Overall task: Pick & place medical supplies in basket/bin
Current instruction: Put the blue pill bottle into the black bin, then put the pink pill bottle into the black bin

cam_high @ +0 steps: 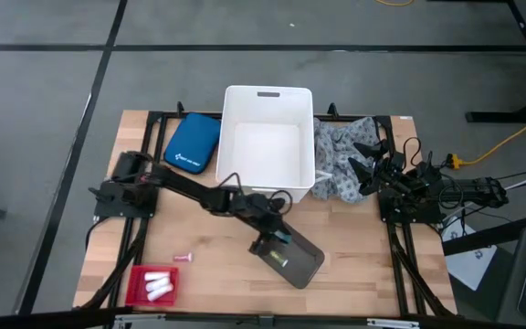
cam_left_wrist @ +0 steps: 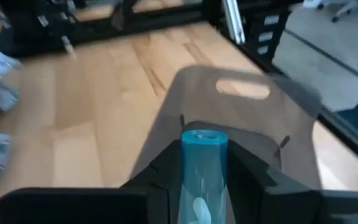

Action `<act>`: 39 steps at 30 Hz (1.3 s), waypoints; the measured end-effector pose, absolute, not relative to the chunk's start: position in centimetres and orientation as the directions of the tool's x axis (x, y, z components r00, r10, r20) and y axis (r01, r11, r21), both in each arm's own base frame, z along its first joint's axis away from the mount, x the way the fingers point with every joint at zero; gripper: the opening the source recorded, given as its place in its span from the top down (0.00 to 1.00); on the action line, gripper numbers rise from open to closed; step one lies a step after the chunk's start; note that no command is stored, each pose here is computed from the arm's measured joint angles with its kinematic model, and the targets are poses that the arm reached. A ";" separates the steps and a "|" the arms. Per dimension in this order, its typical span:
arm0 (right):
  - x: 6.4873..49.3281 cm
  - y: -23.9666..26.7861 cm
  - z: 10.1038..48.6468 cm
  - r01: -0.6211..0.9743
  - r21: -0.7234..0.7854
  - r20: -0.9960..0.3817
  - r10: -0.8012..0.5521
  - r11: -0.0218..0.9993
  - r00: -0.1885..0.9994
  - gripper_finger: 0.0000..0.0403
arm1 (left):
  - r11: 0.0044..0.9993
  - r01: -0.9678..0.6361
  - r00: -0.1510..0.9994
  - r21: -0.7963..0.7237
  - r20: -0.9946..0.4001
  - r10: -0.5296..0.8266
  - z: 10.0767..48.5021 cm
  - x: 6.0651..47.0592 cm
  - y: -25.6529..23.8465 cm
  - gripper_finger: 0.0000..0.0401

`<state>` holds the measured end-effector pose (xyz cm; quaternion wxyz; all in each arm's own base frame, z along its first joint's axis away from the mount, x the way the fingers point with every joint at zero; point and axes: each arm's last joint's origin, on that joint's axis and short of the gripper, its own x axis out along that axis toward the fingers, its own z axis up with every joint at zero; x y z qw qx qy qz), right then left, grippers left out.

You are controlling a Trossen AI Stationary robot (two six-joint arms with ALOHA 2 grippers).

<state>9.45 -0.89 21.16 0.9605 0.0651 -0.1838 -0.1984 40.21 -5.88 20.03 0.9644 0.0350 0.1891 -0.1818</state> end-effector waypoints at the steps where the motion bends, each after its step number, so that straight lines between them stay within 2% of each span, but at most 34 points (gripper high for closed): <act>1: 9.5 -0.9 21.2 0.358 0.198 0.327 -0.405 0.913 0.854 0.27 | 0.931 0.366 0.854 -0.006 -0.395 -0.339 19.7 40.5 -6.0 0.76; 8: 9.5 -0.9 21.1 0.358 0.195 0.325 -0.405 0.913 0.855 0.27 | 0.922 0.387 0.815 -0.018 -0.461 -0.351 18.8 41.9 -7.0 0.62; 12: 9.5 -0.9 21.1 0.360 0.193 0.322 -0.405 0.913 0.856 0.27 | 0.918 0.397 0.820 -0.010 -0.446 -0.359 19.7 41.7 -7.3 0.55; 16: 9.5 -0.9 21.1 0.360 0.192 0.322 -0.405 0.913 0.856 0.27 | 0.910 0.414 0.801 -0.014 -0.470 -0.371 21.3 40.6 -7.8 0.52; 20: 9.5 -0.9 21.1 0.361 0.191 0.319 -0.405 0.913 0.857 0.27 | 0.912 0.408 0.722 -0.031 -0.601 -0.343 23.0 38.0 -8.5 0.53; 26: 9.5 -0.9 21.0 0.361 0.189 0.315 -0.405 0.913 0.858 0.27 | 0.955 0.296 0.545 -0.009 -0.819 -0.177 24.3 32.5 -10.7 0.56; 39: 9.5 -0.9 21.0 0.356 0.204 0.314 -0.405 0.912 0.859 0.27 | 0.997 -0.003 0.281 -0.076 -0.957 -0.072 21.9 24.5 -16.9 0.53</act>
